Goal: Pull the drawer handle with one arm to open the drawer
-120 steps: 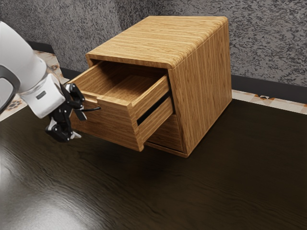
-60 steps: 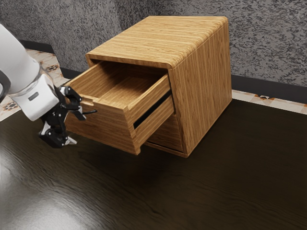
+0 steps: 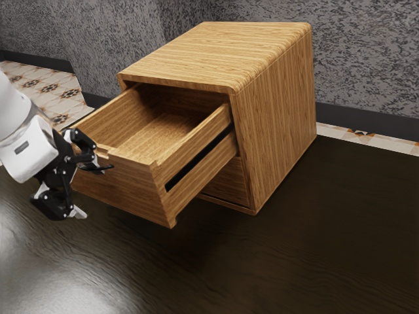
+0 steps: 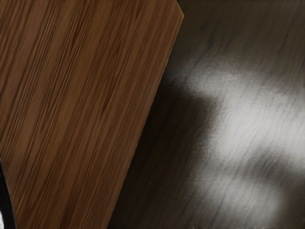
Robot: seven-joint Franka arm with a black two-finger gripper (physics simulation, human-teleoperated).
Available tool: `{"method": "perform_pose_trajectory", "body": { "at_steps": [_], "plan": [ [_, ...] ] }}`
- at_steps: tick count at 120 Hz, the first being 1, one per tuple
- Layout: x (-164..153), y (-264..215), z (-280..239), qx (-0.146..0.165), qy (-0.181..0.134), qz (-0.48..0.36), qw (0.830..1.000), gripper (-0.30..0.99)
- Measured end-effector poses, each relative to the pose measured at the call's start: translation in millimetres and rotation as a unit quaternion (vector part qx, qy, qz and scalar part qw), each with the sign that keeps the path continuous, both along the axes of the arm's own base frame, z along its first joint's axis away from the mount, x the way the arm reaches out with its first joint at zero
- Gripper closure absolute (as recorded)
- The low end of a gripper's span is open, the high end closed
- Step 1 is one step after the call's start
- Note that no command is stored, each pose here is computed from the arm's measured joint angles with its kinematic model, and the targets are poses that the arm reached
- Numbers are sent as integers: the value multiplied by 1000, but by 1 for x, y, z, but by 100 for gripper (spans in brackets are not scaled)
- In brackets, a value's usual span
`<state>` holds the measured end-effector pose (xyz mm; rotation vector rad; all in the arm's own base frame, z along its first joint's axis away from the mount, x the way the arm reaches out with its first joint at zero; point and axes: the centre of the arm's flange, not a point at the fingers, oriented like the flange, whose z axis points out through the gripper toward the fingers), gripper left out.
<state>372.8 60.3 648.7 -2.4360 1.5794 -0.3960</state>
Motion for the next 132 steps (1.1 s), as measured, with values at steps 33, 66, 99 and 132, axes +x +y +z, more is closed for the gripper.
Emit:
{"method": "perform_pose_trajectory", "body": {
  "at_steps": [33,66,99,132],
  "plan": [
    [-16,-3,-1,1,1,3,1000,7],
    [-17,-3,4,-2,-2,8,1000,13],
    [-15,6,29,5,-27,21,999,27],
    [-29,-86,75,42,-59,4,997,7]
  ]
}}
